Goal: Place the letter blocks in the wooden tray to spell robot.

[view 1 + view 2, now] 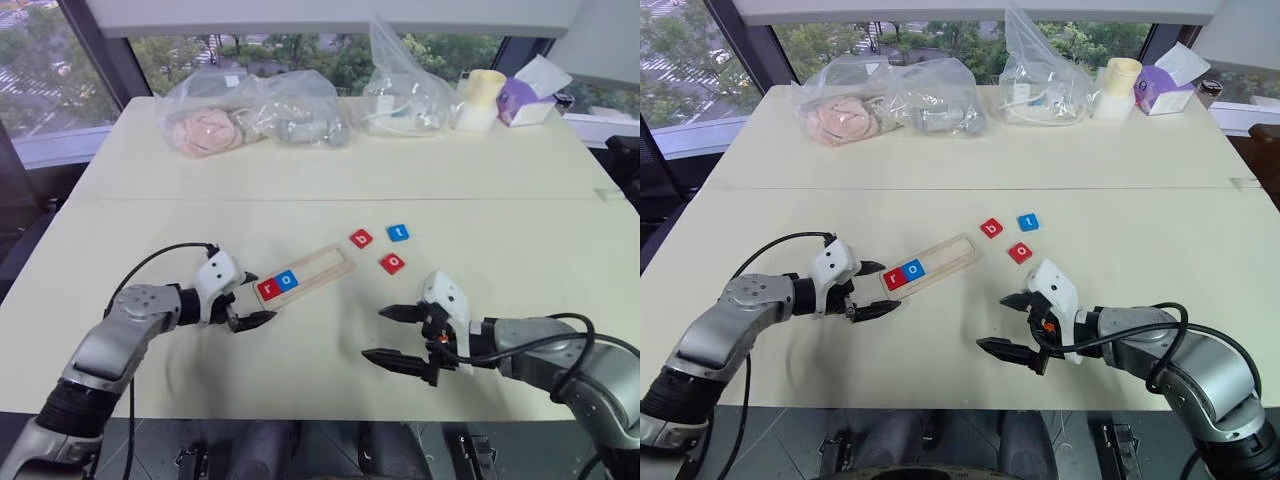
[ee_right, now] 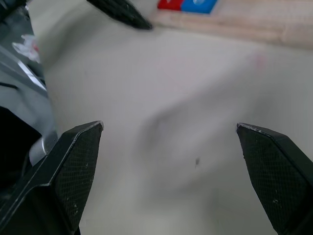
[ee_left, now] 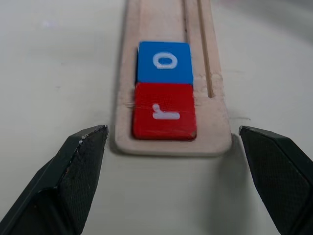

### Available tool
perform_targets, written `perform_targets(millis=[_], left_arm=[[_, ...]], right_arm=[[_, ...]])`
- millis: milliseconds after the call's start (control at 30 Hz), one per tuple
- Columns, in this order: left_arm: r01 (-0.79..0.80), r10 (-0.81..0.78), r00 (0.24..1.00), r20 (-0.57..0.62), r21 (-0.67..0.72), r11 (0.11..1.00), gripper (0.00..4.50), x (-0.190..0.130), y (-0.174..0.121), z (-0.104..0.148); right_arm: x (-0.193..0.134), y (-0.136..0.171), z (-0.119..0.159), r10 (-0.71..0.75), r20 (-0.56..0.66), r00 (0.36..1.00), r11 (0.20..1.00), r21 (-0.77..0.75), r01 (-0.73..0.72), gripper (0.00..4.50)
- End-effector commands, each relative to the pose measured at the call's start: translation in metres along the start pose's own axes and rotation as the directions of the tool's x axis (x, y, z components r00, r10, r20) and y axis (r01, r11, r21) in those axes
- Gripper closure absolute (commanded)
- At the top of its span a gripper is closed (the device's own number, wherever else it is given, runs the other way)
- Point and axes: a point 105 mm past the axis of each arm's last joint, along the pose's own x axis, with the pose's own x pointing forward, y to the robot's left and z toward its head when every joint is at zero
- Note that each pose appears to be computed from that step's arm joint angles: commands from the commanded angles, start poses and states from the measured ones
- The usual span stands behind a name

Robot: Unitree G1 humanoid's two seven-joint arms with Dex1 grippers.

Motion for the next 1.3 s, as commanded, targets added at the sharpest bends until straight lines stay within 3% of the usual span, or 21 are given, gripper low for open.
perform_targets(millis=[33, 233, 800, 967, 1200, 1300], left_arm=[[-0.003, 0.003, 1.0, 0.0, 0.013, 1.0, 0.0, 0.002, 0.0, 0.0], [-0.002, 0.002, 1.0, -0.024, 0.011, 1.0, 0.0, 0.013, -0.004, -0.014], [0.013, -0.01, 0.997, -0.071, 0.05, 0.999, 0.0, 0.022, -0.009, -0.031], [0.004, -0.002, 0.998, -0.063, 0.036, 0.999, 1.36, 0.023, -0.009, -0.032], [0.009, -0.009, 0.999, -0.046, 0.0, 1.0, 1.36, 0.024, -0.009, -0.031], [0.025, -0.025, 1.0, -0.002, 0.038, 0.999, 1.36, 0.021, -0.006, -0.019]], right_arm=[[-0.003, 0.001, 0.007, -0.004, 0.032, 0.999, 0.999, -0.037, 0.005, 0.03], [-0.016, -0.026, 0.037, -0.166, 0.221, 0.961, 0.986, 0.065, 0.155, 0.03], [-0.024, -0.027, 0.038, -0.2, 0.206, 0.958, 0.979, 0.082, 0.187, 0.03], [-0.025, -0.029, 0.039, -0.205, 0.208, 0.956, 0.978, 0.08, 0.192, 0.0], [-0.028, -0.031, 0.036, -0.215, 0.2, 0.956, 0.976, 0.081, 0.202, 0.0], [-0.031, -0.034, 0.034, -0.228, 0.197, 0.954, 0.973, 0.087, 0.215, 0.0]])
